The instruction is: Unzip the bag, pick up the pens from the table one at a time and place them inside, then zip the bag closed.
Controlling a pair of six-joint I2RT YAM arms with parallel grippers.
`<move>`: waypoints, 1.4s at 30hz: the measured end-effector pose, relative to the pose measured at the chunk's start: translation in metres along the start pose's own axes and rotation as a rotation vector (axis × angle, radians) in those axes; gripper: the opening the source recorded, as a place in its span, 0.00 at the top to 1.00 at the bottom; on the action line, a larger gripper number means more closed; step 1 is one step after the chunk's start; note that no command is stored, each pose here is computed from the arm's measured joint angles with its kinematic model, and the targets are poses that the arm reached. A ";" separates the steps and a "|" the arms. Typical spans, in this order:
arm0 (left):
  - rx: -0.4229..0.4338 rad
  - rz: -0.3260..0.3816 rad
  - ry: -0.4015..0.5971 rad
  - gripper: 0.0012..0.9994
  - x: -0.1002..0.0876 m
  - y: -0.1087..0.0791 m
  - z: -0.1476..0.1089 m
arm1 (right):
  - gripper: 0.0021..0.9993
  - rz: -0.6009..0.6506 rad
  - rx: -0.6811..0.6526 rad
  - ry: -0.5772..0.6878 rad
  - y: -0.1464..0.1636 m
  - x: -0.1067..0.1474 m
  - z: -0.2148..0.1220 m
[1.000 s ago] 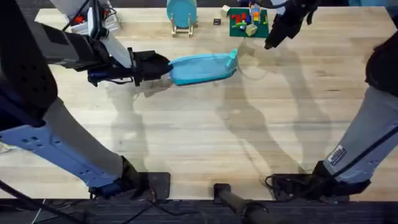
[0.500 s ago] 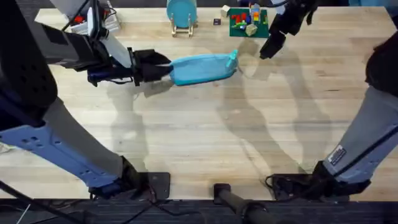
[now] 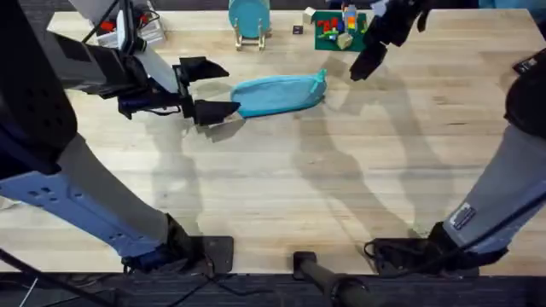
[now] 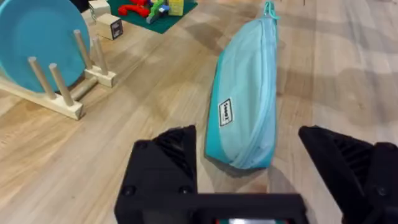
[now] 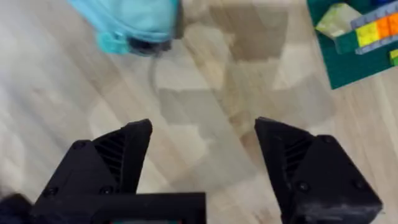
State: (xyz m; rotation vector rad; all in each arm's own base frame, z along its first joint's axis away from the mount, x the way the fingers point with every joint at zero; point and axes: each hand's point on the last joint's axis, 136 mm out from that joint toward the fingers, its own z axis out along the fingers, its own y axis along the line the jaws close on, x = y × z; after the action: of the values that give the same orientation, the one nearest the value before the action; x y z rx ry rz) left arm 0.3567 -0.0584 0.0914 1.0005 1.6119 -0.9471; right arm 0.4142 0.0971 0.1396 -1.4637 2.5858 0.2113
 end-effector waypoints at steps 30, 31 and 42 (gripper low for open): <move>-0.143 -0.039 0.252 0.00 -0.085 -0.053 -0.055 | 0.00 0.338 0.014 0.016 0.123 -0.015 -0.087; -0.161 -0.042 0.263 0.00 -0.090 -0.056 -0.057 | 0.00 0.362 0.010 0.023 0.125 -0.012 -0.090; -0.453 -0.269 0.358 0.00 -0.117 -0.079 -0.087 | 0.00 0.503 -0.003 0.059 0.137 0.001 -0.098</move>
State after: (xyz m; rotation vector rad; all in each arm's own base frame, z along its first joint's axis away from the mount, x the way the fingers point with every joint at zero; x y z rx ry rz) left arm 0.2763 -0.0260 0.2332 0.6695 2.1804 -0.5462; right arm 0.2890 0.1466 0.2412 -0.8028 2.9559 0.2328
